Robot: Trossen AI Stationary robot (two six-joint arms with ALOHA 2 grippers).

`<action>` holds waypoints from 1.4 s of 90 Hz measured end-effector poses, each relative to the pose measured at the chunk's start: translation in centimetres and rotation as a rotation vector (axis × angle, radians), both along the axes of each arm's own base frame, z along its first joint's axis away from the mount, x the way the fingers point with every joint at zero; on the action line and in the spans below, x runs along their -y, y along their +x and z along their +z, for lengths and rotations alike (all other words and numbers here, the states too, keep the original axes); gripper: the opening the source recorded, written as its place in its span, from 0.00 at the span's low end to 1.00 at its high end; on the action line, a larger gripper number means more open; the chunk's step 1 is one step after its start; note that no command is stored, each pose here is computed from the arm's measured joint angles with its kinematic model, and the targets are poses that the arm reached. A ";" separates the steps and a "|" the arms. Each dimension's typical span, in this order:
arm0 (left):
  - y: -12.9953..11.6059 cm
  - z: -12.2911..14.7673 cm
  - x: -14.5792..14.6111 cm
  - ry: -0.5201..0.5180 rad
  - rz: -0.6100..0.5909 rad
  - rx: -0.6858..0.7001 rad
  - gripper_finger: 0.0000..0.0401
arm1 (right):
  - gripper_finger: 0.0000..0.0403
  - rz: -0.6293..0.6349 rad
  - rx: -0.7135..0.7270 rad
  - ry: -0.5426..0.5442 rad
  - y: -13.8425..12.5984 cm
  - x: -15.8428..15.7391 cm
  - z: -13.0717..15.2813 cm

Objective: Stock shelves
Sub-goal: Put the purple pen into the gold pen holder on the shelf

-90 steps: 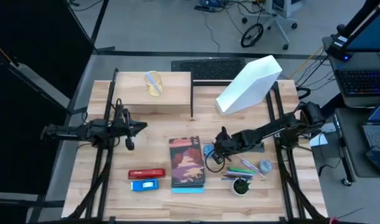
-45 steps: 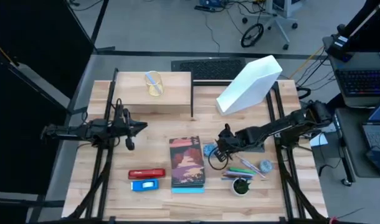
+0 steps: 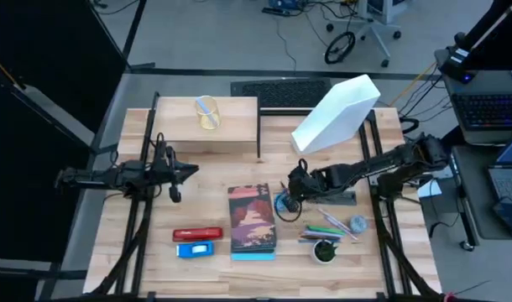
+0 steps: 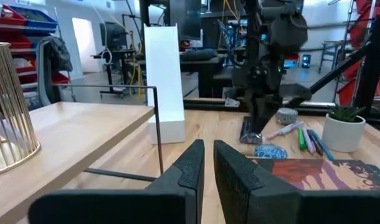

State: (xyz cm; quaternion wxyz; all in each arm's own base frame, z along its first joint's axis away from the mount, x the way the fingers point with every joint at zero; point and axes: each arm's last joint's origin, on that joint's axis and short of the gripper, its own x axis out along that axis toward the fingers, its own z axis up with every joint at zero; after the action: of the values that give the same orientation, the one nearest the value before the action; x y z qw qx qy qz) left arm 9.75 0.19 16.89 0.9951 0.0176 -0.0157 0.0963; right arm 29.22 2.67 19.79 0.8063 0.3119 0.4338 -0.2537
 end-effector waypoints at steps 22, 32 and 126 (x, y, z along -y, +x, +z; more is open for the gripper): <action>0.0 0.0 0.0 -0.001 0.000 0.000 0.06 | 0.00 -0.005 0.041 -0.037 1.1 2.5 2.0; 0.0 0.0 0.0 -0.001 0.000 0.000 0.06 | 0.00 -0.097 0.052 0.004 1.1 3.3 1.9; 0.0 0.0 0.0 -0.004 -0.001 0.001 0.06 | 0.42 -0.130 -0.162 0.028 3.9 4.5 -6.5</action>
State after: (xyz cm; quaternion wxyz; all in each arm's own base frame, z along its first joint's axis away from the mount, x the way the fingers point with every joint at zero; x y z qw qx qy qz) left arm 9.75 0.19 16.89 0.9951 0.0155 -0.0159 0.0961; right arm 33.10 -1.84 13.28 0.7460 0.3292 0.4798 -0.3238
